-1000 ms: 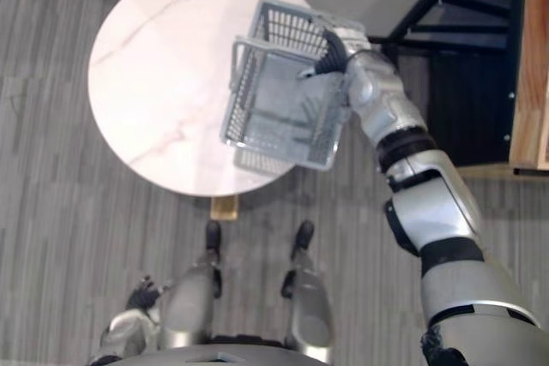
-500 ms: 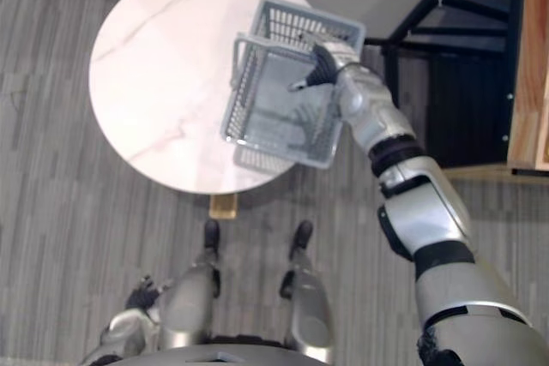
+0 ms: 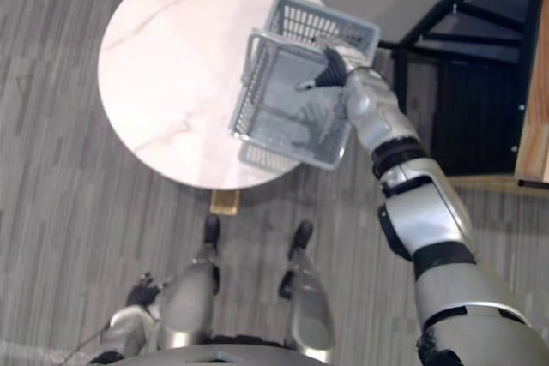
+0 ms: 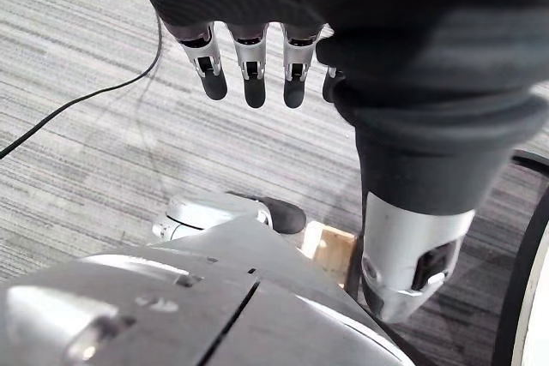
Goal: Pick vegetable in the basket
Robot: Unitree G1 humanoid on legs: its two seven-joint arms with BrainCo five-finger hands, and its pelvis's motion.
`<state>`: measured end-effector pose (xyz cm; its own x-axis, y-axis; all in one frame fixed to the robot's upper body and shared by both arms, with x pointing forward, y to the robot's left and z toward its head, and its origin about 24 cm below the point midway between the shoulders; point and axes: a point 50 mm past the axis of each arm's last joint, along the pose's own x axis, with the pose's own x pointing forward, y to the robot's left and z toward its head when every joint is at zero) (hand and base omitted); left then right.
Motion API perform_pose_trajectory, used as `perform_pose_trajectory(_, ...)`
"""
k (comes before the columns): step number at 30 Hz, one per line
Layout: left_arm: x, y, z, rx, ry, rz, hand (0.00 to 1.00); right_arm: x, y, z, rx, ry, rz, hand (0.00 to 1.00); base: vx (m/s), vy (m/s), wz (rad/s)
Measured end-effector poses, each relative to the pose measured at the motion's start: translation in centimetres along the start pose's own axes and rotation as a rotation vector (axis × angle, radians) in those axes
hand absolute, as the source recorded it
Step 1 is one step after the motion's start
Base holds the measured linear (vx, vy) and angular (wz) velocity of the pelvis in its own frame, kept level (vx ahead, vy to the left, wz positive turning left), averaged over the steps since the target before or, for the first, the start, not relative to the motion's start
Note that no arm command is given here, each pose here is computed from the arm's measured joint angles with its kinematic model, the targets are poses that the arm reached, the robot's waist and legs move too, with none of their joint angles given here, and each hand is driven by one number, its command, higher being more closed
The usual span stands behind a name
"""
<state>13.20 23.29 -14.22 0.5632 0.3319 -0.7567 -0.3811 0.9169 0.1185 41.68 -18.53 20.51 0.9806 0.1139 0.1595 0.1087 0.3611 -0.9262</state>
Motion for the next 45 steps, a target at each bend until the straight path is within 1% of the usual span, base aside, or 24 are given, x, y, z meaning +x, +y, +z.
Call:
perform_pose_trajectory(1, 0.0, 0.0, 0.0, 0.006, -0.002, -0.002, 0.0, 0.0, -0.1, -0.4, 0.012, 0.017, -0.01, 1.0, 0.01, 0.003, 0.13)
perform_pose_trajectory(8, 0.1, -0.1, 0.2, 0.019, -0.007, -0.009, 0.0, -0.3, -0.6, -2.1, 0.069, 0.102, -0.049, 1.0, 0.02, 0.007, 0.06)
perform_pose_trajectory(18, 0.1, -0.2, 0.3, 0.033, -0.011, -0.01, 0.0, -0.3, -0.6, -2.2, 0.062, 0.107, -0.061, 1.0, 0.0, 0.0, 0.0)
perform_pose_trajectory(23, 0.1, -0.2, 0.4, 0.035, -0.011, -0.003, 0.0, -0.2, -0.1, -1.9, -0.011, 0.09, -0.023, 1.0, 0.01, 0.002, 0.04)
perform_pose_trajectory(26, 0.1, -0.2, 0.4, 0.038, -0.012, -0.002, 0.0, -0.2, 0.7, -1.5, -0.057, 0.067, 0.03, 1.0, 0.03, 0.004, 0.12)
perform_pose_trajectory(30, 0.2, -0.3, 0.7, 0.068, -0.014, -0.009, 0.0, -0.2, 1.5, 0.2, -0.125, -0.017, 0.086, 1.0, 0.02, 0.009, 0.14)
perform_pose_trajectory(32, 0.2, -0.5, 0.8, 0.089, -0.015, -0.013, 0.0, -0.4, 2.4, 1.8, -0.196, -0.107, 0.12, 1.0, 0.01, 0.008, 0.02)
perform_pose_trajectory(36, 0.3, -0.5, 0.7, 0.11, -0.002, -0.013, 0.0, -1.7, 5.1, 3.6, -0.226, -0.236, 0.204, 1.0, 0.01, 0.013, -0.09)
perform_pose_trajectory(38, 0.3, -0.5, 0.7, 0.127, -0.001, -0.015, 0.0, -2.6, 6.2, 4.5, -0.221, -0.304, 0.229, 1.0, 0.01, 0.015, -0.27)
perform_pose_trajectory(40, 0.2, -0.4, 0.2, 0.109, 0.015, -0.005, 0.0, -4.1, 7.7, 5.4, -0.194, -0.389, 0.27, 1.0, 0.0, 0.017, -0.32)
perform_pose_trajectory(45, -0.2, 0.0, -0.9, 0.15, 0.051, 0.002, 0.0, -7.6, 10.9, 4.6, -0.121, -0.445, 0.39, 1.0, -0.01, 0.016, -0.2)
